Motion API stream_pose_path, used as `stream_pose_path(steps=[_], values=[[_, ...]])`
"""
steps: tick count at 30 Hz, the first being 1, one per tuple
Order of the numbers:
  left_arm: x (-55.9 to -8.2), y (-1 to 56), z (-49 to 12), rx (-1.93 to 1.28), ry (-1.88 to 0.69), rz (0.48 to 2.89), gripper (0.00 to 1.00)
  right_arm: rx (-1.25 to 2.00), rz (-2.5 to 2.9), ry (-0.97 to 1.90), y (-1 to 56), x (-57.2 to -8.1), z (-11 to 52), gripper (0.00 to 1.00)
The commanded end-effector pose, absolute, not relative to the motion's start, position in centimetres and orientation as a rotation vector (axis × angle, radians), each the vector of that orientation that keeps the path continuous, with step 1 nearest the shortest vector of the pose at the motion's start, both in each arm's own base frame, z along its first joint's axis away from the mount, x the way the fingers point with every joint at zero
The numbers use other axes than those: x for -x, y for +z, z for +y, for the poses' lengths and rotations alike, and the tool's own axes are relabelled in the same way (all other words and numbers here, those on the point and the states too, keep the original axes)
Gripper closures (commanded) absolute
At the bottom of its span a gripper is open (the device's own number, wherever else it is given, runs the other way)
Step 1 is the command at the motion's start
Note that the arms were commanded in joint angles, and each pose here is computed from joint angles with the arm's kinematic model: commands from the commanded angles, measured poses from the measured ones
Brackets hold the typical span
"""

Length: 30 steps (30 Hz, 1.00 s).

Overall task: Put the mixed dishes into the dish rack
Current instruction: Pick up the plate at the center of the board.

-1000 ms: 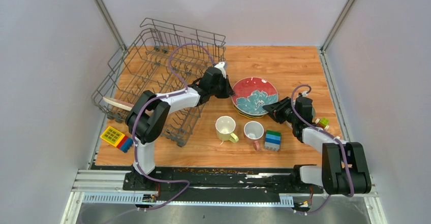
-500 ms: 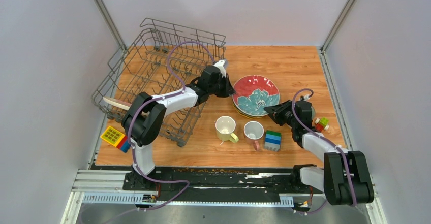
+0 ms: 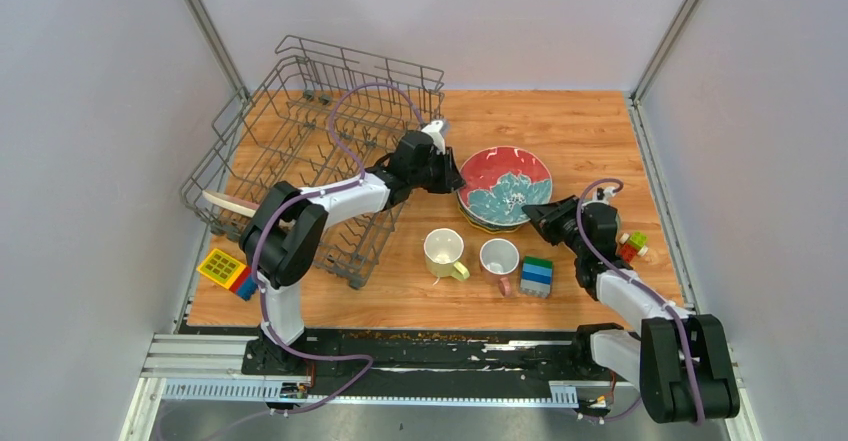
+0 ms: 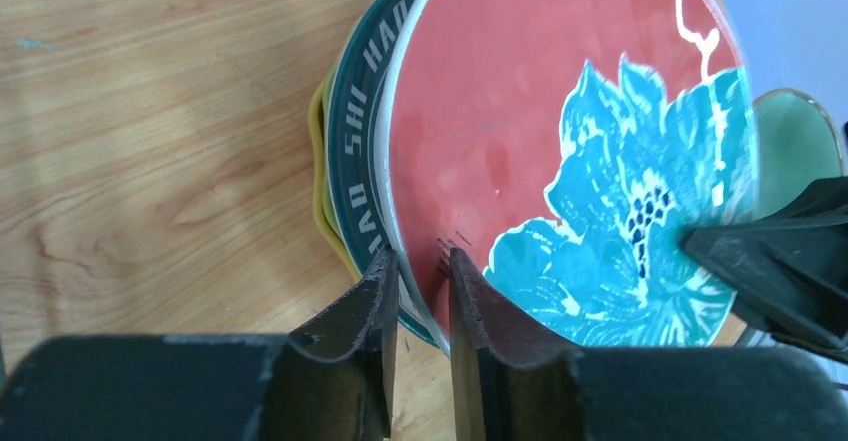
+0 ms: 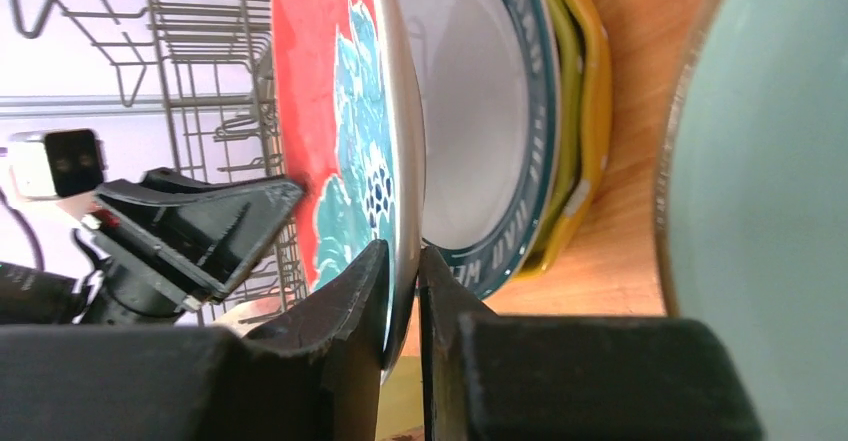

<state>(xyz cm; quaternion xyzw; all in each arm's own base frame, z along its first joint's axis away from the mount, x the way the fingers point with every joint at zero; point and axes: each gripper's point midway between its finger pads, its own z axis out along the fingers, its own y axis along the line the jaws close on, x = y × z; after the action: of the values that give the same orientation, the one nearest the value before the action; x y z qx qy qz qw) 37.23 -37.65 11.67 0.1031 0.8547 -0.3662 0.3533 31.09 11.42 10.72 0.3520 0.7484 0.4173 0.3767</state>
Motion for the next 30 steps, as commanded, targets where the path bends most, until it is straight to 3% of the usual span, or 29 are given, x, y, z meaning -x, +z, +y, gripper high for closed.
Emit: stream_pose_path(steps=[1, 11, 30], values=[[-28.5, 18.5, -44.8, -0.598, -1.395, 2.020, 0.67, -0.530, 1.686, 1.338, 20.5, -31.1, 15.5, 1.00], [-28.7, 21.2, -44.7, -0.543, -1.510, 1.932, 0.42, -0.476, 1.675, 1.418, 20.7, -30.4, 16.0, 1.00], [-31.3, 21.7, -43.8, -0.313, -1.538, 1.886, 0.31, -0.398, 1.590, 1.552, 23.3, -29.1, 15.5, 1.00]])
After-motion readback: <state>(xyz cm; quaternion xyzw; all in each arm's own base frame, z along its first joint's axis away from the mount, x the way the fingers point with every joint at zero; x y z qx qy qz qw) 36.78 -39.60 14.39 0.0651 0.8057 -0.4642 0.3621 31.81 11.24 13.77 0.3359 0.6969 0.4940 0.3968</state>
